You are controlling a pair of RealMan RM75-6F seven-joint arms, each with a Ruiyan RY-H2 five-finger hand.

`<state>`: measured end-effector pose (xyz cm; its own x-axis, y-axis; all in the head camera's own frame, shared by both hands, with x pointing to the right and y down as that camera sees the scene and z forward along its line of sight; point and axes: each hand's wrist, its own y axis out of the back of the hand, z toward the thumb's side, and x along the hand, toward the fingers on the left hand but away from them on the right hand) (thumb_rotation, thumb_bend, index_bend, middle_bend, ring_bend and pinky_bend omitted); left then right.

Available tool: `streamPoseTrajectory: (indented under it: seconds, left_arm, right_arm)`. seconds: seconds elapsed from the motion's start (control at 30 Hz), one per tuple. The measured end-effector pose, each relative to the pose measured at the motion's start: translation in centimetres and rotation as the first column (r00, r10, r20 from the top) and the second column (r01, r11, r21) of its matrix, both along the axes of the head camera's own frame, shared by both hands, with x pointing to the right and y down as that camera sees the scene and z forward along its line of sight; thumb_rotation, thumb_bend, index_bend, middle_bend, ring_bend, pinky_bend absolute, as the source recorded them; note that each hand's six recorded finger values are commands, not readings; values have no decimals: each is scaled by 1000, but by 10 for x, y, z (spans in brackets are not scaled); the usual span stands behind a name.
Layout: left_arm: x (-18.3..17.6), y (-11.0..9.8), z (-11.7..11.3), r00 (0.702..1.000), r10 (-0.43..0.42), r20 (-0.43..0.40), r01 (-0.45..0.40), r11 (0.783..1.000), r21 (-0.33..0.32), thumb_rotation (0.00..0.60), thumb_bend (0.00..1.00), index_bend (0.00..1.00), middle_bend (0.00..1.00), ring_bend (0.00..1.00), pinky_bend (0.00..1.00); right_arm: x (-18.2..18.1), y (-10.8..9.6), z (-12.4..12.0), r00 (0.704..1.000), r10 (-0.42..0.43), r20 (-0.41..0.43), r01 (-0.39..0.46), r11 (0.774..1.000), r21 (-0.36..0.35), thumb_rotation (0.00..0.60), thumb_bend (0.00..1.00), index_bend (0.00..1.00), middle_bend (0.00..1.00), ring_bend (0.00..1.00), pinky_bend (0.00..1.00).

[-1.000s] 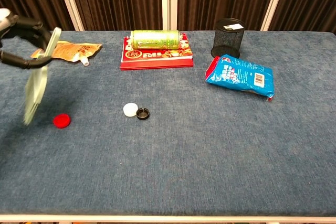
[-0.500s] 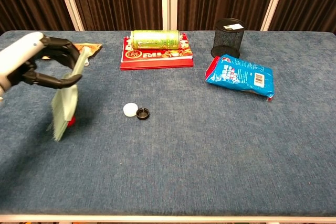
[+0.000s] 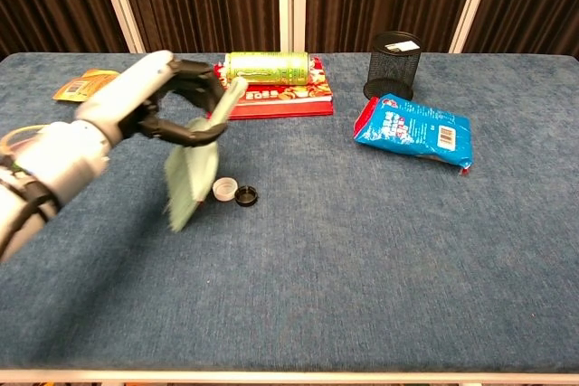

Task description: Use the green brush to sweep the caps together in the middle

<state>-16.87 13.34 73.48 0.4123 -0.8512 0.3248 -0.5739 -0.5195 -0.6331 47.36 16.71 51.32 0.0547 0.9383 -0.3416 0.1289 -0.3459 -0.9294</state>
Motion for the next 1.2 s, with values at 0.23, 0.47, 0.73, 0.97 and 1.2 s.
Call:
streamPoseTrajectory:
  seconds: [0.23,0.47,0.73,0.97,1.2]
  left_arm:
    - [35,-8,3,999,44,-31,-44,999,-12,600,415,576,608,408,301]
    - [41,-17,-6,996,30,-79,-31,999,-14,600,415,576,608,408,302]
    - [-27,-43,-22,993,54,108,-62,995,79,600,415,576,608,407,301]
    - [-93,-48,-16,859,172,482,-220,974,44,600,404,489,511,338,272]
    - [-120,-28,9,758,278,590,-225,960,-163,600,192,204,247,165,248]
  right_arm:
    - [3,1,-2,1000,10,0,-10,1000,7,600,150,0,0,0,0]
    - [4,2,-4,1000,7,6,-8,1000,15,600,150,0,0,0,0]
    - [2,-2,-2,1000,-12,14,11,1000,18,600,150,0,0,0,0]
    - [-2,-3,5,999,-25,31,24,1000,5,600,150,0,0,0,0]
    - [-2,-2,8,999,-23,32,23,1000,-6,600,151,0,0,0,0]
